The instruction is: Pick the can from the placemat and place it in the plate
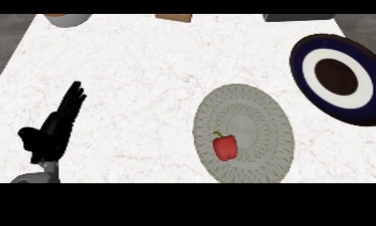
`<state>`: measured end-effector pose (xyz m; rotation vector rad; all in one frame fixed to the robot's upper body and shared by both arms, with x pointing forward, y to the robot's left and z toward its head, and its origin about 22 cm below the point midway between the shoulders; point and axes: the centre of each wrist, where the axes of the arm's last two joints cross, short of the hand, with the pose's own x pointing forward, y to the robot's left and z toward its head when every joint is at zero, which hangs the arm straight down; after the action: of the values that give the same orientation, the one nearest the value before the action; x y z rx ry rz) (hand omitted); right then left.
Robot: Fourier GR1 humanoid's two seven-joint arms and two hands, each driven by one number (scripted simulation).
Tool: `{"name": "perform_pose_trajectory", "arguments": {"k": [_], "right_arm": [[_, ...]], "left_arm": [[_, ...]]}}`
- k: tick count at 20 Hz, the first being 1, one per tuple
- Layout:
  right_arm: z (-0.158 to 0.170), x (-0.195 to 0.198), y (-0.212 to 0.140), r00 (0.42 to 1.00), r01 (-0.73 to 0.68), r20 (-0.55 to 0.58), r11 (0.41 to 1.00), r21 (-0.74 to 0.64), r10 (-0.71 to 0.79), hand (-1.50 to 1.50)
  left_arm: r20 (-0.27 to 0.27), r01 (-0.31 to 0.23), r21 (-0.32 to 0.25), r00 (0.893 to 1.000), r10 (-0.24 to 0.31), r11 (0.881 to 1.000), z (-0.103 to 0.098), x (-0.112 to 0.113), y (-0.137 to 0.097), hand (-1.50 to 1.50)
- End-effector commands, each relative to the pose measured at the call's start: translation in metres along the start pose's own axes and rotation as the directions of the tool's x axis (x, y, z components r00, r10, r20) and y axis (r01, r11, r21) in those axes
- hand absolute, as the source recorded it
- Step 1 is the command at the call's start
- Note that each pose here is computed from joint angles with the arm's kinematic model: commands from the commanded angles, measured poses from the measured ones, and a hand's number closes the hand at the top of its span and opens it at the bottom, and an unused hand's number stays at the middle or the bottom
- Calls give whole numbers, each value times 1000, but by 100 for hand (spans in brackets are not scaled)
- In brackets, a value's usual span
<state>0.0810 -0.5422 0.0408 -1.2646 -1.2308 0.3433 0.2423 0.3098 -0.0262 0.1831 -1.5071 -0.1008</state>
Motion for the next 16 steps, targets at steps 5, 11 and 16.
{"name": "perform_pose_trajectory", "arguments": {"k": [5, 11, 16], "right_arm": [[3, -44, -57, 993, 84, 101, 956, -280, -58, 150], [-36, -10, -63, 981, 152, 153, 959, -238, -118, 150], [-70, 24, -65, 977, 145, 182, 971, -190, -110, 150]], "left_arm": [[10, 4, -40, 1000, -4, 999, 5, 10, -2, 0], [16, 5, -29, 1000, -4, 1000, -17, 3, -11, 0], [12, 17, -37, 1000, -16, 999, -11, 6, -22, 0]]}}
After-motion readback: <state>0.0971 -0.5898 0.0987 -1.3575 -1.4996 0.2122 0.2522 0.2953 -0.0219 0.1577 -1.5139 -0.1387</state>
